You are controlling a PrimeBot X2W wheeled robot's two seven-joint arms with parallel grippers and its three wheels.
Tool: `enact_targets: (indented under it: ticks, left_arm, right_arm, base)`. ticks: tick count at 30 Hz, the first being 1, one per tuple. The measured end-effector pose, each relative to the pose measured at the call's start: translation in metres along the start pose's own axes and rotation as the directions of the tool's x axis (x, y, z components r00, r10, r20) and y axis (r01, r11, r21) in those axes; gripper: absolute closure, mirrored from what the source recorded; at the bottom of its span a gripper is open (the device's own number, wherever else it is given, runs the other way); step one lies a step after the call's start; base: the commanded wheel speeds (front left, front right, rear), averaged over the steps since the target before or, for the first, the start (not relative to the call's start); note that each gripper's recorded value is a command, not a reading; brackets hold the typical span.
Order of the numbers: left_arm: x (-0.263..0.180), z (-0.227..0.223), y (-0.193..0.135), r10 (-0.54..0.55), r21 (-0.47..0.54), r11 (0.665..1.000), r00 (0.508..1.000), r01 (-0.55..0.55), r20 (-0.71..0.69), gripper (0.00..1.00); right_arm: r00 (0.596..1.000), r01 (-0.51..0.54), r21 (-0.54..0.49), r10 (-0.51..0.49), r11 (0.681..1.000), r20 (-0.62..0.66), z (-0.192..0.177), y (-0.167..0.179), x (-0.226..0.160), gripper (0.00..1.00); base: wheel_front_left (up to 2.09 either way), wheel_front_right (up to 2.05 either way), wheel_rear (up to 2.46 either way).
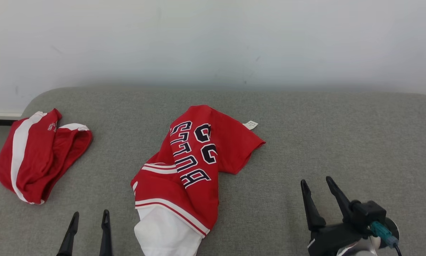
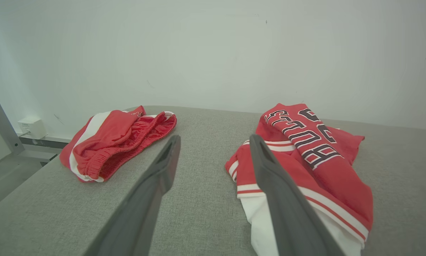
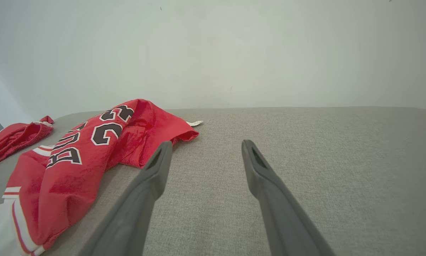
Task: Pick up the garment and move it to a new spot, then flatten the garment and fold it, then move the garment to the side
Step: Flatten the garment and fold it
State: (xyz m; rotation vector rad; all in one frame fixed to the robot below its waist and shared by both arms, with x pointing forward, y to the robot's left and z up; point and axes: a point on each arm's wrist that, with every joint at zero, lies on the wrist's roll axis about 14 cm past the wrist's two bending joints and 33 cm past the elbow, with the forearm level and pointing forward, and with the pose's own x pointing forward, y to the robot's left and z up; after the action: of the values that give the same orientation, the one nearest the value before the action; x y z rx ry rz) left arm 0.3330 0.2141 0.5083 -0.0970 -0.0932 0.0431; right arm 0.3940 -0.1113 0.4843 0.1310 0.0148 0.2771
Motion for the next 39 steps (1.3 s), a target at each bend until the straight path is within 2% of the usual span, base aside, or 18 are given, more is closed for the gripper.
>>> enact_targets:
  ticks: [9, 20, 29, 35, 38, 39]
  left_arm:
    - [0.01, -0.004, 0.0, 0.011, -0.019, 1.0, 1.0, -0.011, -0.008, 0.0]
    - [0.013, -0.008, 0.014, 0.063, -0.021, 0.998, 0.998, -0.064, -0.026, 0.0]
    - [0.009, -0.017, 0.027, 0.115, -0.05, 0.992, 0.991, -0.118, -0.061, 0.0]
    - [0.004, -0.024, 0.036, 0.147, -0.043, 0.988, 0.985, -0.152, -0.087, 0.0]
    - [0.004, -0.024, 0.039, 0.155, -0.039, 0.987, 0.984, -0.159, -0.089, 0.0]
    - [0.005, -0.024, 0.039, 0.155, -0.038, 0.987, 0.984, -0.159, -0.089, 0.0]
  right_arm:
    - [0.995, -0.094, -0.091, 0.09, 0.991, -0.048, 0.013, 0.006, 0.072, 0.0]
    - [0.968, -0.146, -0.114, 0.119, 0.983, -0.219, -0.017, 0.013, 0.142, 0.0]
    - [0.918, -0.173, -0.1, 0.123, 0.98, -0.376, -0.064, 0.022, 0.164, 0.0]
    - [0.876, -0.178, -0.083, 0.119, 0.981, -0.467, -0.094, 0.025, 0.164, 0.0]
    - [0.868, -0.175, -0.077, 0.117, 0.982, -0.483, -0.099, 0.026, 0.164, 0.0]
    - [0.863, -0.175, -0.075, 0.116, 0.982, -0.491, -0.1, 0.026, 0.164, 0.9]
  base:
    - [0.0, 0.0, 0.0]
    - [0.0, 0.0, 0.0]
    - [0.0, 0.0, 0.0]
    - [0.0, 0.0, 0.0]
    - [0.0, 0.0, 0.0]
    - [0.0, 0.0, 0.0]
